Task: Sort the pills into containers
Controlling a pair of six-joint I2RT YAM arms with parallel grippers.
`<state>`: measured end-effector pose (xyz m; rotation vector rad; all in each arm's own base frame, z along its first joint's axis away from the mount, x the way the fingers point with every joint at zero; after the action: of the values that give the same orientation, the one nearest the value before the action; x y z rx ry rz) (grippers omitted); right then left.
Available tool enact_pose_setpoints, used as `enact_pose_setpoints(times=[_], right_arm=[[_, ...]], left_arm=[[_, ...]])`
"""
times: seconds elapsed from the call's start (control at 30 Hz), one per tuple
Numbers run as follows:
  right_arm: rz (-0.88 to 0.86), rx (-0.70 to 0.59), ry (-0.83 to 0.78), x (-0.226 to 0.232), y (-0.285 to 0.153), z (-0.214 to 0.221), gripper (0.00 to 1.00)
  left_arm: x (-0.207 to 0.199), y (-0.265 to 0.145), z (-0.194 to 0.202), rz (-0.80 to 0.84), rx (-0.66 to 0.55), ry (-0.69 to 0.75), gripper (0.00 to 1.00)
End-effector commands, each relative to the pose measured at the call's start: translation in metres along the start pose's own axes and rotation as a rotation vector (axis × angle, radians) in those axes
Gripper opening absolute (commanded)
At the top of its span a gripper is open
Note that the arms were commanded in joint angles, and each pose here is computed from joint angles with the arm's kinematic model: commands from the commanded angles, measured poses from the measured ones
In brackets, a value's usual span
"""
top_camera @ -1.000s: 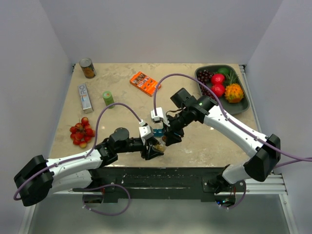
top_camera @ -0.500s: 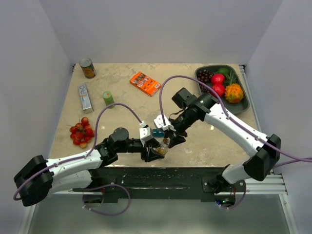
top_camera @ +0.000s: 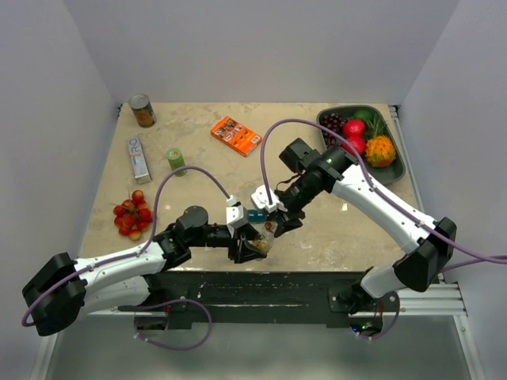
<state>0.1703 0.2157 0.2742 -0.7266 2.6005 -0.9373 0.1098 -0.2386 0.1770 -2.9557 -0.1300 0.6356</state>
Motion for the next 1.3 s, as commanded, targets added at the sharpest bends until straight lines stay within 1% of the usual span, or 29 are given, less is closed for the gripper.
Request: enact_pose_setpoints(times=[0.0,0.17,0.2,0.23,0.27,0.3,0.33,0.37,0.4,0.47,0.5,0.57,0.6,0.7,0.87,1.0,1.07,1.13,1.17,1.27], right_arm=[[0.133,-0.061,-0.088,-0.010,-0.025,-0.021,0.20],[0.182,-0.059,-0.039,-0.008,-0.035,-0.012,0.21],[0.208,-0.049,0.026,-0.008,-0.037,-0.009,0.20],[0.259,-0.033,0.056,-0.014,-0.038,0.002,0.21],[0.327,0.022,0.091,-0.015,-0.044,0.011,0.21],[0.418,0.038,0.203,-0.022,-0.045,0.028,0.23],[0.474,0.068,0.269,-0.022,-0.047,0.039,0.23],[0.550,0.139,0.353,-0.020,-0.053,0.053,0.23],[0.578,0.185,0.439,-0.015,-0.051,0.077,0.24],[0.683,0.282,0.535,-0.015,-0.056,0.103,0.25],[0.718,0.321,0.596,-0.010,-0.056,0.125,0.27],[0.756,0.369,0.664,-0.003,-0.056,0.146,0.29],[0.774,0.419,0.707,0.002,-0.056,0.163,0.29],[0.758,0.498,0.782,0.011,-0.046,0.192,0.30],[0.703,0.574,0.853,0.022,-0.025,0.224,0.35],[0.689,0.569,0.870,0.025,-0.017,0.231,0.43],[0.687,0.553,0.869,0.027,-0.016,0.230,0.50],[0.677,0.539,0.868,0.028,-0.015,0.228,0.54],[0.672,0.535,0.870,0.030,-0.014,0.228,0.58],[0.656,0.538,0.874,0.032,-0.011,0.230,0.63]], left_arm=[[-0.008,-0.002,-0.002,0.046,0.006,0.000,0.00],[-0.006,-0.002,-0.003,0.022,0.006,-0.002,0.00],[-0.005,-0.003,-0.003,0.013,0.004,0.000,0.00],[-0.004,-0.004,-0.005,-0.013,-0.005,0.003,0.00],[-0.003,-0.005,-0.003,-0.031,0.001,-0.001,0.00],[0.000,-0.006,-0.006,-0.078,-0.018,0.003,0.00],[0.003,-0.008,-0.004,-0.107,-0.014,-0.003,0.00],[0.004,-0.009,-0.003,-0.127,-0.015,-0.005,0.00],[0.006,-0.011,-0.006,-0.161,-0.032,0.002,0.00],[0.007,-0.013,-0.007,-0.181,-0.031,0.003,0.00],[0.007,-0.014,-0.009,-0.192,-0.041,0.013,0.00],[0.007,-0.015,-0.011,-0.204,-0.042,0.023,0.00],[0.007,-0.016,-0.014,-0.214,-0.050,0.037,0.00],[0.008,-0.017,-0.015,-0.226,-0.054,0.048,0.00],[0.009,-0.017,-0.011,-0.234,-0.048,0.042,0.00],[0.007,-0.017,-0.010,-0.233,-0.048,0.041,0.00],[0.007,-0.016,-0.010,-0.230,-0.046,0.042,0.00],[0.007,-0.016,-0.009,-0.228,-0.042,0.039,0.00],[0.007,-0.015,-0.007,-0.227,-0.036,0.034,0.00],[0.007,-0.014,-0.005,-0.224,-0.033,0.028,0.00]])
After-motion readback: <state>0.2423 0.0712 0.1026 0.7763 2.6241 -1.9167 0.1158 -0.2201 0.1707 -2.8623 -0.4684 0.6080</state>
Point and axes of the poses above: each gripper's point midway between its finger pads, its own y axis out along the fingers, its own x axis along the line the jaws close on, z = x × y, the point moved 8 cm from there along -y, back along the fingers, and after that the axes turned 7 degrees about -y, right-handed, at the moved point
